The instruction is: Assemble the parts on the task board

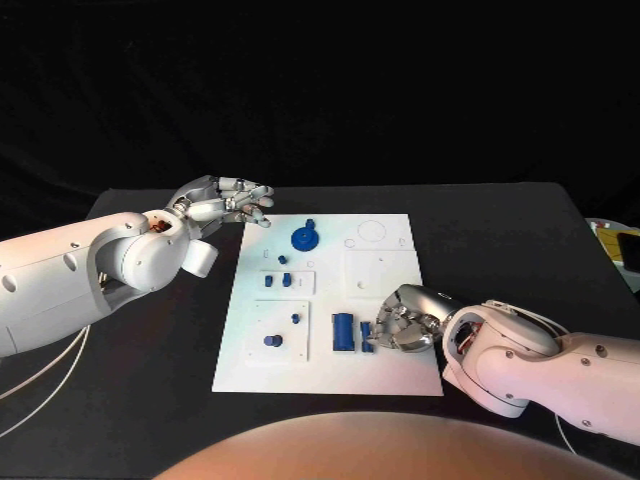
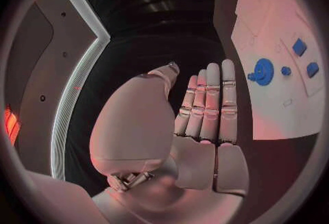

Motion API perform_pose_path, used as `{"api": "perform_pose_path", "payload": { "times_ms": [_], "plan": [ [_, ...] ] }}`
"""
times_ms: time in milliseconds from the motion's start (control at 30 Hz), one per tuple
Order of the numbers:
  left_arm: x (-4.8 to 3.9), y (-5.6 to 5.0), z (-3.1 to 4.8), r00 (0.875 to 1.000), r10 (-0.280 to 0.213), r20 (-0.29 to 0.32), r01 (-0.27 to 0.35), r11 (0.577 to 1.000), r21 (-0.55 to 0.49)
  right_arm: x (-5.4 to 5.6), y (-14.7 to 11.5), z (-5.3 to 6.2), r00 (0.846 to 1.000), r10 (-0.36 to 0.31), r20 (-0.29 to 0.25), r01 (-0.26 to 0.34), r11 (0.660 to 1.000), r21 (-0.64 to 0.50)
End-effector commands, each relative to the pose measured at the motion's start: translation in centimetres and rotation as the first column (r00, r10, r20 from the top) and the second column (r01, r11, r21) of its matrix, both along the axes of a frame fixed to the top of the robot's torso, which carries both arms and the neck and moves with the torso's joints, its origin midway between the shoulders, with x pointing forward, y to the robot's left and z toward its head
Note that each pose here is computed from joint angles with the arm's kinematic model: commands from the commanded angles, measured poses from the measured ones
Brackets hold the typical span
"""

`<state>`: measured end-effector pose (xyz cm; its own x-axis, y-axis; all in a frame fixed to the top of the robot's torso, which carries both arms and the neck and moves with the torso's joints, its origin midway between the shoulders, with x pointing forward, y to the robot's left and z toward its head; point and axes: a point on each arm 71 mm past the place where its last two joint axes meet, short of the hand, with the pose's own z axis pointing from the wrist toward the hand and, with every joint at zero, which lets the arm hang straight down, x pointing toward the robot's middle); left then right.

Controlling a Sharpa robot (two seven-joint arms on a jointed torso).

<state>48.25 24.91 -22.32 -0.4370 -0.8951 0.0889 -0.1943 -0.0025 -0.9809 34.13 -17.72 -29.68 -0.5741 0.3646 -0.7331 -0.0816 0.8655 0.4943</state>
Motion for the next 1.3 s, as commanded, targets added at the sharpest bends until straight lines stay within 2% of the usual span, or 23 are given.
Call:
{"api": "perform_pose_path", "payload": {
  "times_ms": [33, 200, 233, 400, 533, 600, 633, 700, 800, 867, 1033, 1167, 1200, 1300],
  "plan": [
    [-0.03, -0.2, 0.1, 1.0, -0.015, 0.006, 0.015, 1.0, -0.008, 0.0, 0.0, 0.7, 0.999, 0.036, 0.029, -0.039, 0.995, 0.097],
    [0.06, -0.2, 0.06, 1.0, -0.011, 0.008, 0.011, 1.0, -0.007, 0.6, -0.3, 1.8, 0.997, 0.063, 0.045, -0.073, 0.959, 0.274],
    [0.12, -0.2, 0.02, 1.0, -0.007, 0.009, 0.007, 1.0, -0.005, 0.9, -0.4, 2.2, 0.997, 0.058, 0.052, -0.072, 0.943, 0.324],
    [0.58, -0.4, -0.35, 1.0, 0.021, 0.012, -0.021, 1.0, 0.005, 2.8, -1.4, 3.3, 0.999, -0.002, 0.045, -0.021, 0.865, 0.501],
    [1.19, -0.5, -0.71, 0.998, 0.051, 0.021, -0.051, 0.999, -0.003, 5.5, -2.8, 3.6, 0.996, -0.088, 0.023, 0.056, 0.794, 0.605],
    [1.57, -0.5, -0.95, 0.997, 0.073, 0.03, -0.073, 0.997, -0.018, 7.3, -3.7, 3.5, 0.99, -0.144, 0.009, 0.104, 0.755, 0.648],
    [1.69, -0.5, -1.02, 0.996, 0.08, 0.032, -0.08, 0.997, -0.024, 7.9, -4.0, 3.5, 0.987, -0.163, 0.003, 0.12, 0.741, 0.66],
    [2.19, -0.3, -1.34, 0.992, 0.115, 0.048, -0.113, 0.992, -0.047, 10.3, -5.1, 3.4, 0.97, -0.242, -0.023, 0.187, 0.679, 0.71],
    [2.79, -0.2, -1.7, 0.986, 0.155, 0.062, -0.151, 0.986, -0.072, 12.5, -6.1, 3.3, 0.951, -0.307, -0.04, 0.233, 0.624, 0.746],
    [3.32, -0.2, -2.12, 0.978, 0.198, 0.07, -0.192, 0.977, -0.089, 14.1, -6.8, 3.1, 0.935, -0.352, -0.046, 0.258, 0.587, 0.767],
    [4.32, 0.0, -3.13, 0.957, 0.281, 0.073, -0.273, 0.956, -0.104, 16.9, -7.9, 2.8, 0.913, -0.407, -0.025, 0.266, 0.547, 0.794],
    [4.74, 0.0, -3.76, 0.946, 0.316, 0.071, -0.308, 0.946, -0.105, 18.1, -8.2, 2.7, 0.907, -0.422, -0.019, 0.264, 0.531, 0.805],
    [4.54, -0.4, -3.9, 0.969, 0.243, 0.047, -0.24, 0.969, -0.062, 17.9, -8.2, 2.5, 0.898, -0.44, 0.007, 0.292, 0.607, 0.739],
    [4.43, -0.5, -3.84, 0.968, 0.247, 0.05, -0.244, 0.968, -0.061, 17.7, -8.0, 2.6, 0.896, -0.444, 0.006, 0.292, 0.6, 0.745]
  ]
}}
